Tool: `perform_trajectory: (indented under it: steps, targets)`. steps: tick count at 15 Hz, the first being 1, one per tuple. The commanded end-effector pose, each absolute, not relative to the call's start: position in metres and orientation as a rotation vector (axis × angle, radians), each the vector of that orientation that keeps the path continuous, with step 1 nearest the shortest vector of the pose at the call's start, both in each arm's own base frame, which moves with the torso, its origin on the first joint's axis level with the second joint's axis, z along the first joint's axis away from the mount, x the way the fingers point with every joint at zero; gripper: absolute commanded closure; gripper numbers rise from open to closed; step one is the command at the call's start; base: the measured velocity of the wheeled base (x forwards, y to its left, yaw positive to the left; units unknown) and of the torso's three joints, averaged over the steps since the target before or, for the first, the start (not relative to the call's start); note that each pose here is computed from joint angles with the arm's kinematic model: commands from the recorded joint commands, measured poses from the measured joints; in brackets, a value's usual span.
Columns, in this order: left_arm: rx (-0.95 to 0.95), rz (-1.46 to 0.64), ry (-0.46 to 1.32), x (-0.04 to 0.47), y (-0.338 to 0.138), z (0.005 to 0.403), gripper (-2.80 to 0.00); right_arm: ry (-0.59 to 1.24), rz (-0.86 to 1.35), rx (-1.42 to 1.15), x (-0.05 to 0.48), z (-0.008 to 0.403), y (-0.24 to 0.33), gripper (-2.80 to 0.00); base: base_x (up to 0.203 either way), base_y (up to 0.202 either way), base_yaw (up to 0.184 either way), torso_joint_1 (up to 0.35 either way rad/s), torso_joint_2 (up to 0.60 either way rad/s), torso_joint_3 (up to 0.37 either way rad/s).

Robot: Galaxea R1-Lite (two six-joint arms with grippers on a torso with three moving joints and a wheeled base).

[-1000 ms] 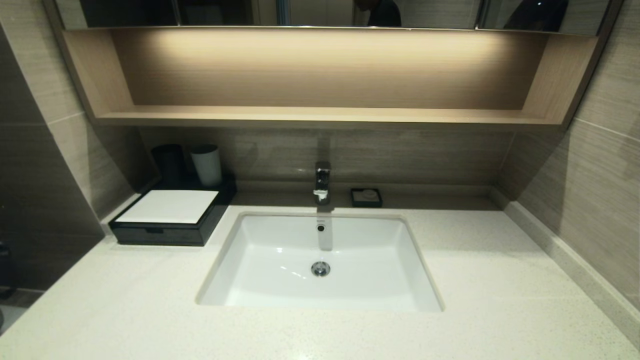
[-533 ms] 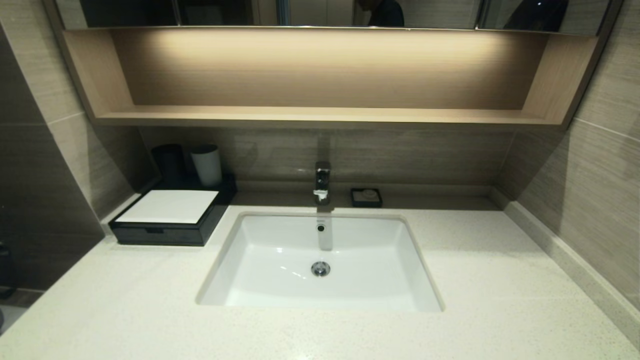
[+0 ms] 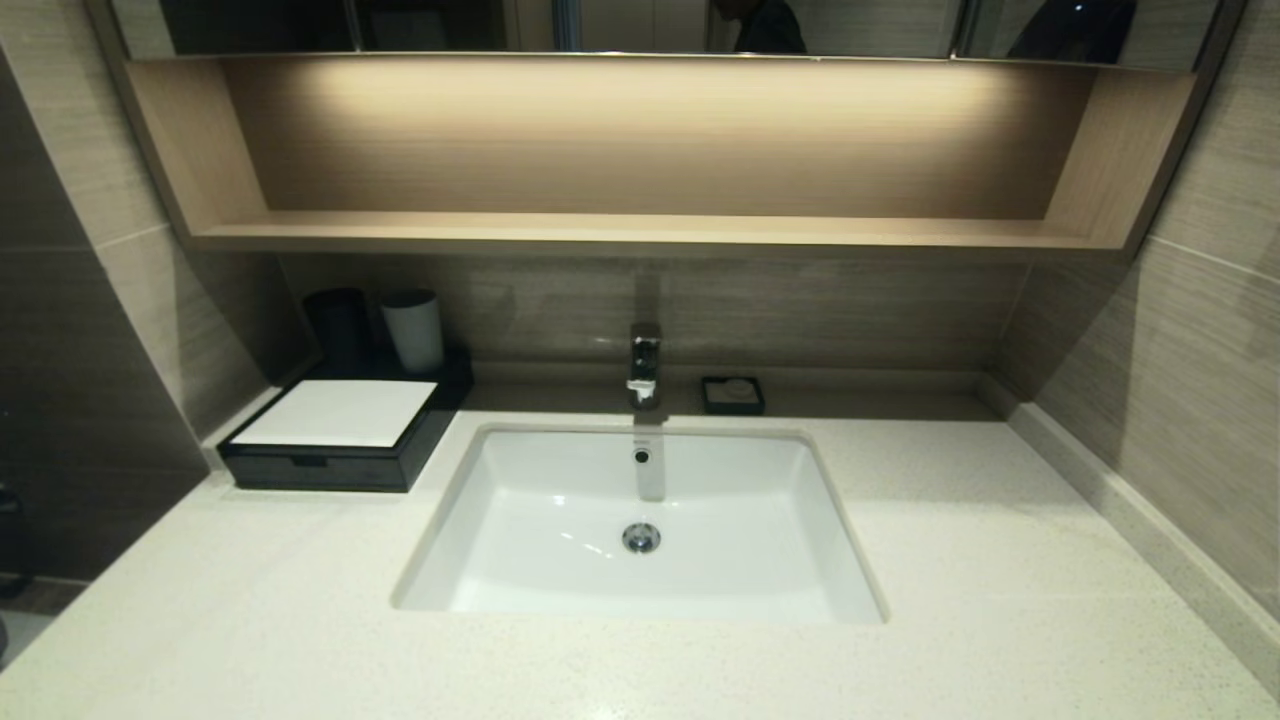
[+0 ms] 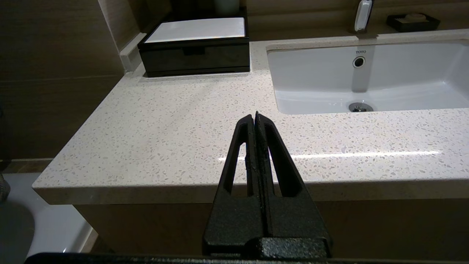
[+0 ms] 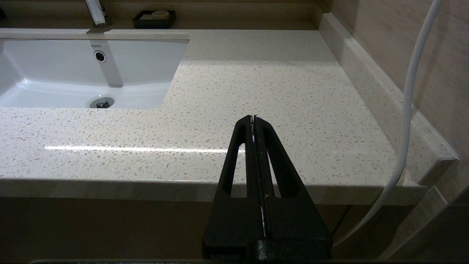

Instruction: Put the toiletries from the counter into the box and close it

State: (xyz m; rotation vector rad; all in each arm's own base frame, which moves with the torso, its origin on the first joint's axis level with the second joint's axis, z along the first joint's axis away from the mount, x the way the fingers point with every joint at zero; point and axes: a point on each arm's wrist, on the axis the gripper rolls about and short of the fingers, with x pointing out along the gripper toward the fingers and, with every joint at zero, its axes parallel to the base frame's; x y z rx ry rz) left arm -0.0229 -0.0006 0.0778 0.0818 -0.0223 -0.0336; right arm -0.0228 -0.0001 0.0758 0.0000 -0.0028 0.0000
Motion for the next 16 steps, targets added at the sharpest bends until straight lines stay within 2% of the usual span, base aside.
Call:
perform_trajectory:
  steps: [1, 16]
  targets:
    - [0.082, -0.033, -0.012, -0.022, -0.0006, 0.0747, 0.0, -0.003, 0.0, 0.0, -0.0228, 0.0754, -0.0001, 0.0, 0.0, 0.0, 0.0, 0.0, 0.0, 0.0]
    - [0.081, -0.029, -0.013, -0.0218, -0.0005, 0.0743, 0.0, -0.003, 0.0, 0.0, -0.0228, 0.0754, -0.0001, 0.0, 0.0, 0.0, 0.0, 0.0, 0.0, 0.0]
